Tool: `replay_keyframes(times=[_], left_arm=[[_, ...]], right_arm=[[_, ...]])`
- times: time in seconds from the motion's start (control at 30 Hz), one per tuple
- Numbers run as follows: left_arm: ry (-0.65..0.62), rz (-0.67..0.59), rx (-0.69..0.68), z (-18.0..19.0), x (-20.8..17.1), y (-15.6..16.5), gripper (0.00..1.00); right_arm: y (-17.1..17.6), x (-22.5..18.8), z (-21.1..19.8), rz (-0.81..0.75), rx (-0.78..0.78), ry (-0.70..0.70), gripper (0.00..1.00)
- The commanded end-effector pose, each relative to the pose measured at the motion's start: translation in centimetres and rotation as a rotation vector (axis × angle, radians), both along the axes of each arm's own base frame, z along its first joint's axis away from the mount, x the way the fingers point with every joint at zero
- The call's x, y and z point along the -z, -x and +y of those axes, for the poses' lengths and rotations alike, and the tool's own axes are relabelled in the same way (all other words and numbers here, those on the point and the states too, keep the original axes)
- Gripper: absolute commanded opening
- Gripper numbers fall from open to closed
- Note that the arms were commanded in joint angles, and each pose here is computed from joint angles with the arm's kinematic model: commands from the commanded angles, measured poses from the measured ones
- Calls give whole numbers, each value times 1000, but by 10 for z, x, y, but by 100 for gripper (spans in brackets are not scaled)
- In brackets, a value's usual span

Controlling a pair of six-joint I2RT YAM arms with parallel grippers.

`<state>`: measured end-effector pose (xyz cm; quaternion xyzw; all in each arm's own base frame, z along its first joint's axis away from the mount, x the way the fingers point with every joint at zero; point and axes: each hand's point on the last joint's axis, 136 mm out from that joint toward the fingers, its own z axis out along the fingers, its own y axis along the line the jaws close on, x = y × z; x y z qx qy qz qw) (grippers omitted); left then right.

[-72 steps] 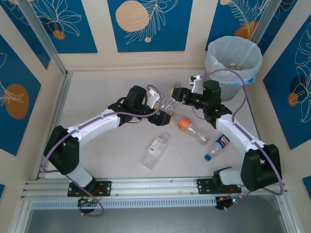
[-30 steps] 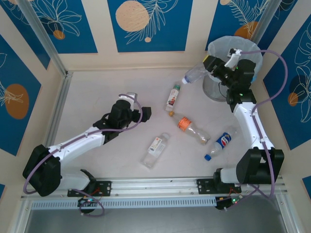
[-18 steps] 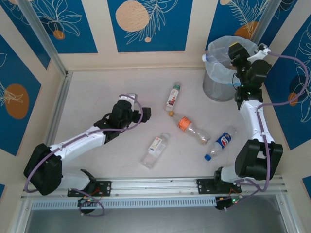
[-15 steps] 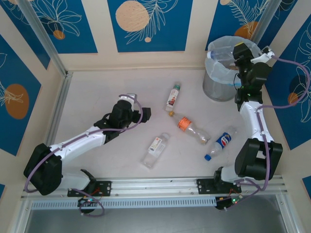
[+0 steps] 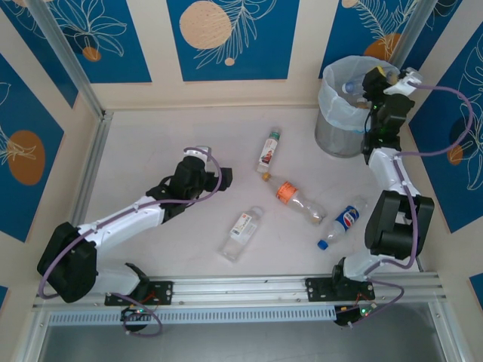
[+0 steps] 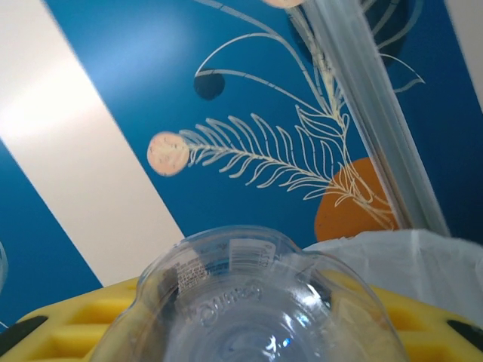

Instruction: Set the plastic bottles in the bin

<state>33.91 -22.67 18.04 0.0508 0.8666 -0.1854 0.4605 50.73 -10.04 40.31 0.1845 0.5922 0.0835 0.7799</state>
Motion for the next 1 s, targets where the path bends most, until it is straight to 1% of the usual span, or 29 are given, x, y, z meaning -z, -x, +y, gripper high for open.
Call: replay_keyframes(times=[0.0, 0.07, 0.23, 0.3, 0.57, 0.73, 0.8, 0.9, 0.97], left_arm=[[-14, 30, -32, 6, 13, -2, 99], [-15, 36, -32, 6, 15, -2, 99], [-11, 43, -29, 4, 16, -3, 99], [-11, 44, -26, 3, 17, -3, 99], [-22, 50, -27, 5, 21, -1, 99], [-25, 56, -21, 4, 23, -1, 99], [-25, 58, -12, 2, 23, -1, 99], [-25, 64, -6, 1, 24, -1, 99], [-26, 68, -5, 0, 26, -1, 99]], right_arm=[[-4, -36, 22, -41, 85, 348, 38], [-13, -31, 29, -8, 93, 429, 38], [-41, -17, 45, 64, 184, 668, 39], [-55, -8, 41, 120, 208, 700, 39], [-89, 26, 7, 388, 240, 631, 45], [-106, 53, -15, 522, 243, 586, 46], [-115, 68, -18, 588, 227, 577, 51], [-122, 86, -22, 686, 194, 521, 67], [-123, 90, -15, 725, 137, 470, 72]])
